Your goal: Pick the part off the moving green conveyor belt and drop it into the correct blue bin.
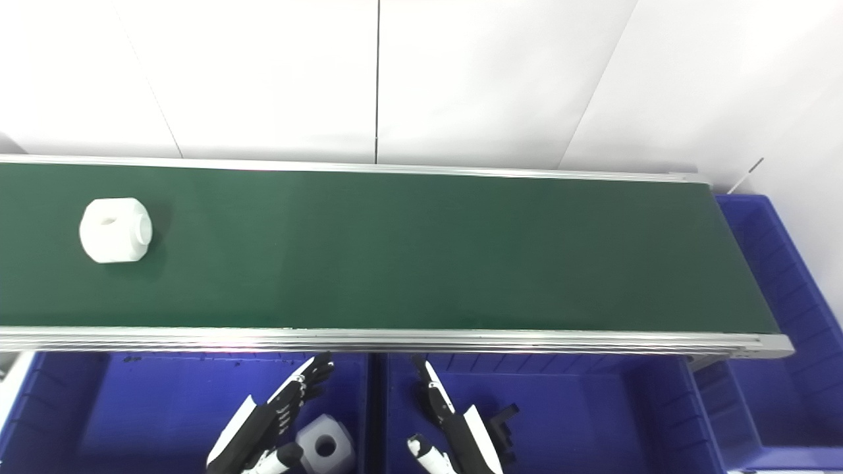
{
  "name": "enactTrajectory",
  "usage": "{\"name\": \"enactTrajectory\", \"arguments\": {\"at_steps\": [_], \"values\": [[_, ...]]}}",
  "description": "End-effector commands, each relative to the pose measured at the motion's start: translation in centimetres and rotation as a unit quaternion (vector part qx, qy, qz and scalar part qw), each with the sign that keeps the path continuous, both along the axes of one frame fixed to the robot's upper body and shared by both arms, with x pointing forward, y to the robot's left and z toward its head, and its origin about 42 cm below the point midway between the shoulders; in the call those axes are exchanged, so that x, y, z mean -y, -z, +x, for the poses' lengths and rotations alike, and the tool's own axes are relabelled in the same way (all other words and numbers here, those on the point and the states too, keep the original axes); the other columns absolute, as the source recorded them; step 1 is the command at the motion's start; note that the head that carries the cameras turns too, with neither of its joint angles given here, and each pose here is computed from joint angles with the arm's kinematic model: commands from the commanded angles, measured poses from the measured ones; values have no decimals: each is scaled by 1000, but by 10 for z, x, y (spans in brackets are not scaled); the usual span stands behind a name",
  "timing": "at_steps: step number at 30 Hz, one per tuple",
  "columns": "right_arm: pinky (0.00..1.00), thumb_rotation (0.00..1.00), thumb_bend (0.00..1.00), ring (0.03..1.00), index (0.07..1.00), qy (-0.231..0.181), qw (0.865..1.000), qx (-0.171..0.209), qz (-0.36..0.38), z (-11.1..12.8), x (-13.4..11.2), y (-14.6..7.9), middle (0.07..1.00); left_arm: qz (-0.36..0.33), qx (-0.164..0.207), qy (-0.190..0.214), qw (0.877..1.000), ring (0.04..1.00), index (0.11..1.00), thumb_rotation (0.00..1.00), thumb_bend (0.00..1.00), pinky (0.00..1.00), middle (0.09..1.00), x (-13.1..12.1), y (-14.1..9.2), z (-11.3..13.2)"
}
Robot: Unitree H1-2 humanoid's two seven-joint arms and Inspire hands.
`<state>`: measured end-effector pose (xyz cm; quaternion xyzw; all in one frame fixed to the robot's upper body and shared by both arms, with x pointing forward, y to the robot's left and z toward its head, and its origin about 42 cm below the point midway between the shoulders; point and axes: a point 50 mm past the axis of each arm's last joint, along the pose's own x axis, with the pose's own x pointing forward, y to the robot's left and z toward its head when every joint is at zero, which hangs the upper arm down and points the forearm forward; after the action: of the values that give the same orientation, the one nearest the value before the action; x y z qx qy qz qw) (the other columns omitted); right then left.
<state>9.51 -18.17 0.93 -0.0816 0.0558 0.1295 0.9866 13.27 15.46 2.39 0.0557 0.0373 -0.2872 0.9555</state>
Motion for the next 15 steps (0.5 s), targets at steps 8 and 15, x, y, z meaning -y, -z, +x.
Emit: {"name": "enactTrajectory", "arguments": {"at_steps": [8, 15], "values": [[999, 1000, 797, 1000, 1000, -10, 1000, 10, 8, 1, 12, 4, 1000, -7, 12, 3, 1000, 915, 931, 807, 921, 855, 917, 15, 8, 5], [1000, 1000, 801, 1000, 1000, -10, 1000, -10, 8, 4, 19, 15, 1000, 4, 14, 8, 1000, 889, 907, 797, 913, 798, 901, 22, 18, 7]]}}
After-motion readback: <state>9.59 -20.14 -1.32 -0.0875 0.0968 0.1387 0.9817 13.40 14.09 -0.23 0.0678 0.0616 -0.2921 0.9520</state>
